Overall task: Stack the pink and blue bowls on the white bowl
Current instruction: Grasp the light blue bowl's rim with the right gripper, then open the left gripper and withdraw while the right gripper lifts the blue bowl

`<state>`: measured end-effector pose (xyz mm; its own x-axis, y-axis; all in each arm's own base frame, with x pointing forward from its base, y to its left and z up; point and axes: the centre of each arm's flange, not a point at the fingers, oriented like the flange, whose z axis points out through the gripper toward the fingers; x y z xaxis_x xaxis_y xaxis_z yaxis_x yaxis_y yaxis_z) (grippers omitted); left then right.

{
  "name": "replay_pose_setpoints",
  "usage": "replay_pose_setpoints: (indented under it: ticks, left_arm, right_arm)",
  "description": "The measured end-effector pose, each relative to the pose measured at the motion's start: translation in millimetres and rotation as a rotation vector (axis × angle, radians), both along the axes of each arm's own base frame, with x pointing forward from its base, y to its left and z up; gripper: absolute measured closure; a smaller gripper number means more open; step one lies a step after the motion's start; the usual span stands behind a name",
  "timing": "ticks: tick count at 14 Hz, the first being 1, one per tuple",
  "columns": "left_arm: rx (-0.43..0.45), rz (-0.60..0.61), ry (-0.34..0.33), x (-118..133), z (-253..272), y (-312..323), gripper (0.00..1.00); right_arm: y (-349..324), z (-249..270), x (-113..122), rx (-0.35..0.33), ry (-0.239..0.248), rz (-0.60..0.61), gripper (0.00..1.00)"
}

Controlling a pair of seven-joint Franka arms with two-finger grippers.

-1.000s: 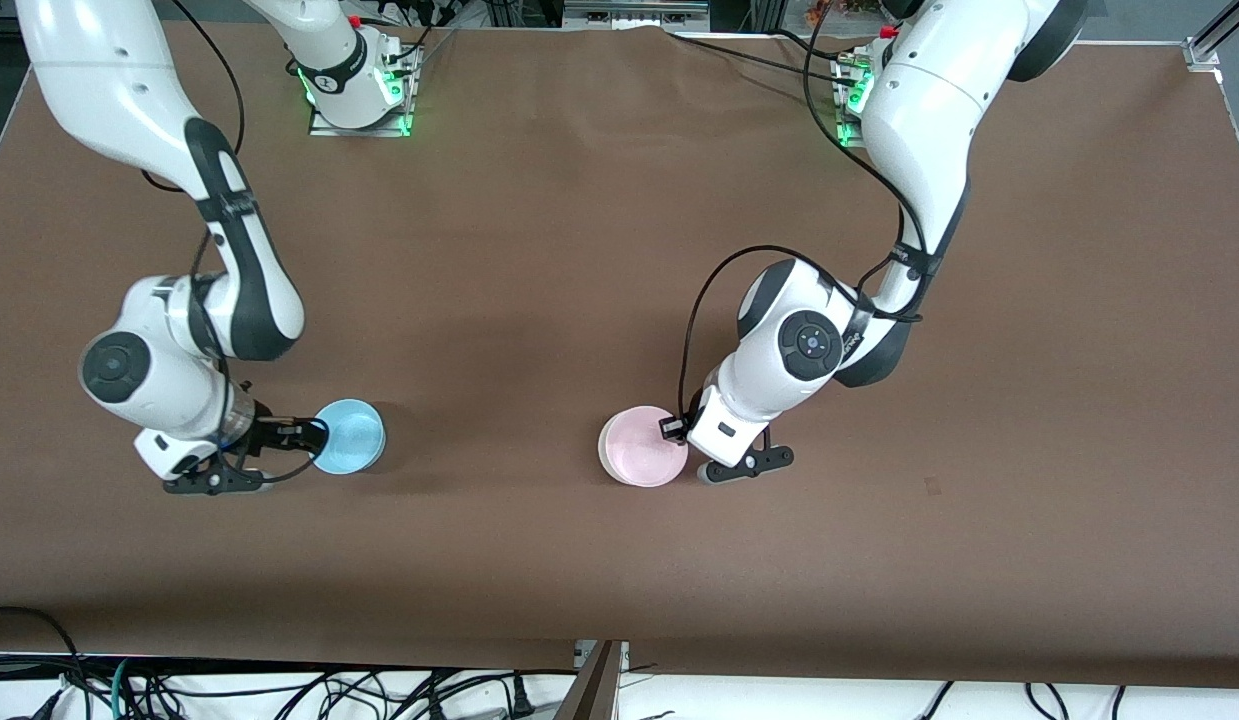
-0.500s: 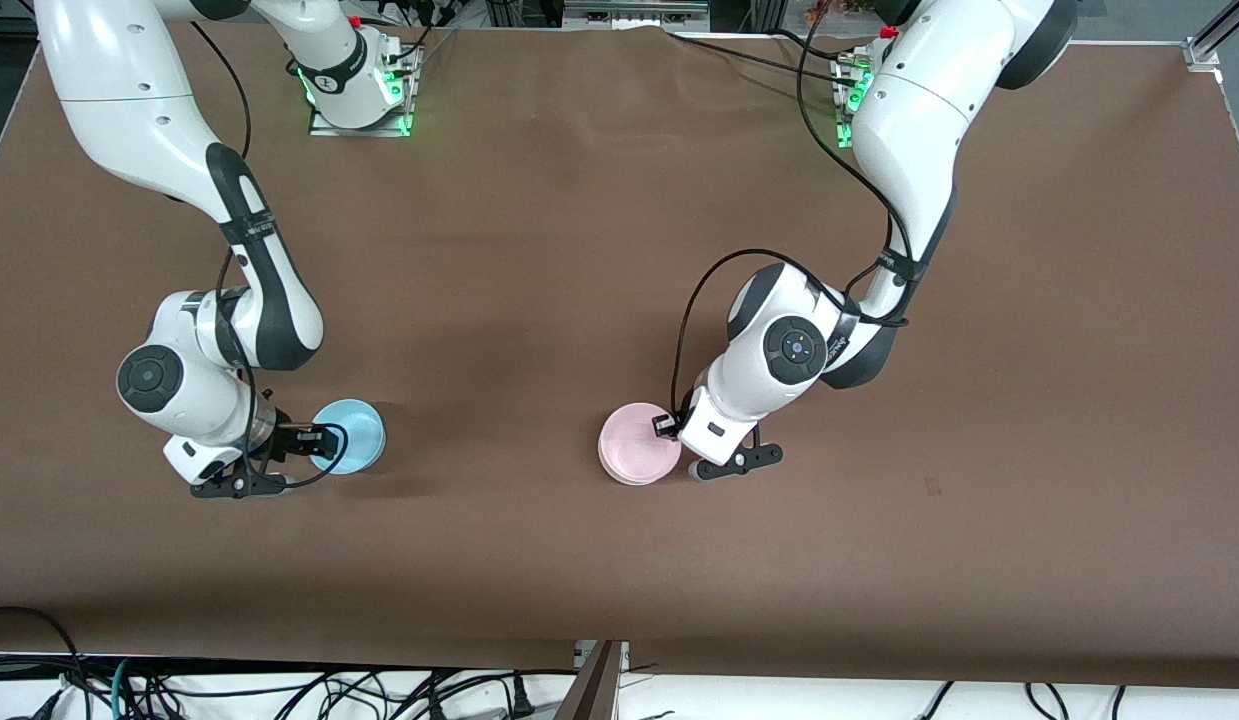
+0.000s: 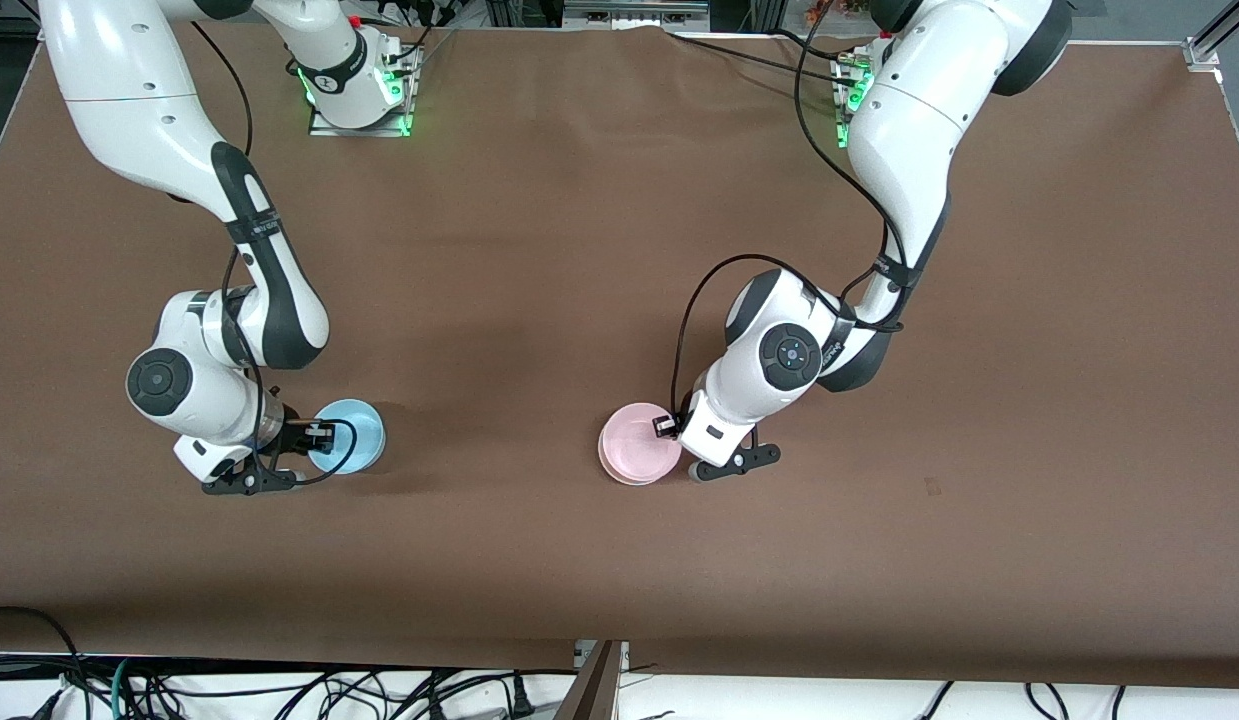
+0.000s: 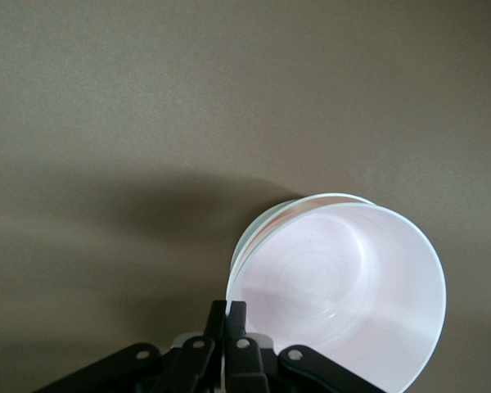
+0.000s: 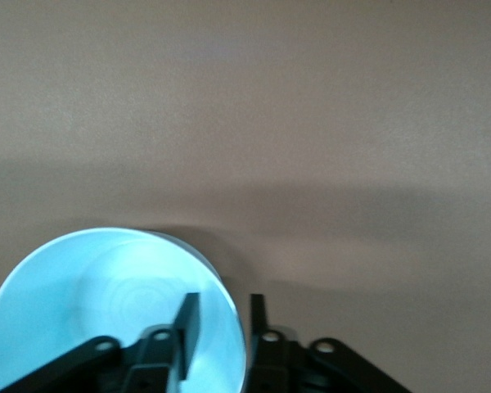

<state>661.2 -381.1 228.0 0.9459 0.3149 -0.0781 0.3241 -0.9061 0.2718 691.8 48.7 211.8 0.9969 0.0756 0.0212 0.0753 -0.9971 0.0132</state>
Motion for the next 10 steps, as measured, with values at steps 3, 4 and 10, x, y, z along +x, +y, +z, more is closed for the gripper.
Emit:
replay_pose_setpoints:
  ticks: [3, 4, 10]
  left_arm:
    - [-0.001, 0.041, 0.013, 0.1, -1.4, -0.5, 0.83]
    - [-0.005, 0.059, 0.013, 1.4, 1.2, -0.9, 0.72]
    - [-0.002, 0.130, 0.003, 29.8, 76.5, 43.2, 0.14]
  right_arm:
    - [4.3, 16.2, 3.8, 0.008, 0.011, 0.002, 0.97]
    - [9.0, 21.6, 4.5, 0.012, 0.017, 0.009, 0.97]
    - [66.0, 60.7, 9.6, 0.064, -0.009, 0.052, 0.97]
